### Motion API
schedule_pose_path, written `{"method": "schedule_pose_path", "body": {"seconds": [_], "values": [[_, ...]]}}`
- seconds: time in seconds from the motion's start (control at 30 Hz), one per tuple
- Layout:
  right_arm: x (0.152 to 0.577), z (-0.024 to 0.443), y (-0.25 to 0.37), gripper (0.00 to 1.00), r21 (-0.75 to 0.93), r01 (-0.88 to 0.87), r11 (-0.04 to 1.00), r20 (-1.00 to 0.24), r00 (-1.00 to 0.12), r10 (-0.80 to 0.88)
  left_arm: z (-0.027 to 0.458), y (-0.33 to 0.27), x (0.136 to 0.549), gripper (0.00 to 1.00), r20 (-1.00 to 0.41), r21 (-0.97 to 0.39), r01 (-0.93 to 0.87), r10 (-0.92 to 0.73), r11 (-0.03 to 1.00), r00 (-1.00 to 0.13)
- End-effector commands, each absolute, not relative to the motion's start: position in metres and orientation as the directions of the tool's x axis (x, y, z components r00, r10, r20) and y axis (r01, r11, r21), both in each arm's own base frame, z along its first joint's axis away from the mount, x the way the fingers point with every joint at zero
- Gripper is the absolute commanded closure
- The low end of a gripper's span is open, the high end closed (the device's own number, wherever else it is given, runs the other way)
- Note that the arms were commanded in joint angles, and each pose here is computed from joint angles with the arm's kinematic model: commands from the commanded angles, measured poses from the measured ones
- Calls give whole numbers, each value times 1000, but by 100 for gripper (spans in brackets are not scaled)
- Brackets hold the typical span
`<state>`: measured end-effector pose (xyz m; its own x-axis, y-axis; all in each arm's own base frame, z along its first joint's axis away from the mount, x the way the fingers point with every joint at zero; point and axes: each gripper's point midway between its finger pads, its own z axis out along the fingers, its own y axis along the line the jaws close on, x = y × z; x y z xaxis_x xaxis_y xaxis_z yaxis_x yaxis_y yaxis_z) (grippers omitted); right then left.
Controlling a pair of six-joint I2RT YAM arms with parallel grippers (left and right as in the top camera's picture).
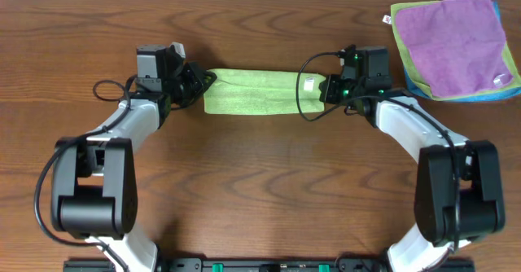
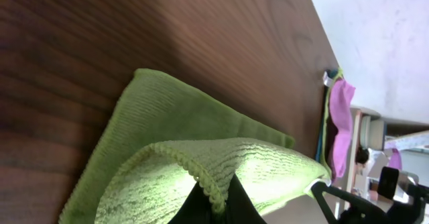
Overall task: Fold the cloth
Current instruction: 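Fold the cloth's far edge toward the near edge with both grippers, then press and adjust the folded cloth edges with both grippers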
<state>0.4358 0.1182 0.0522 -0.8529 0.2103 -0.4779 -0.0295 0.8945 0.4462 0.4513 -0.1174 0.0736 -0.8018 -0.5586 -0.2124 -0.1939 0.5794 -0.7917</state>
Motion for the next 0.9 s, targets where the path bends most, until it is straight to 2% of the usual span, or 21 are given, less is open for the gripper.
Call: {"method": "schedule_pose_path", "body": {"seconds": [0.0, 0.33, 0.87], "values": [[442, 44, 90, 99, 349, 61, 935, -494, -836, 239, 57, -95, 464, 94, -239, -754, -259, -618, 604, -749], [444, 42, 81, 99, 296, 73, 952, -514, -828, 223, 34, -94, 475, 94, -237, -748, -268, -621, 607, -747], [463, 44, 80, 99, 280, 58, 958, -584, -782, 218, 23, -93, 478, 94, -267, -714, -284, -624, 640, -734]]}}
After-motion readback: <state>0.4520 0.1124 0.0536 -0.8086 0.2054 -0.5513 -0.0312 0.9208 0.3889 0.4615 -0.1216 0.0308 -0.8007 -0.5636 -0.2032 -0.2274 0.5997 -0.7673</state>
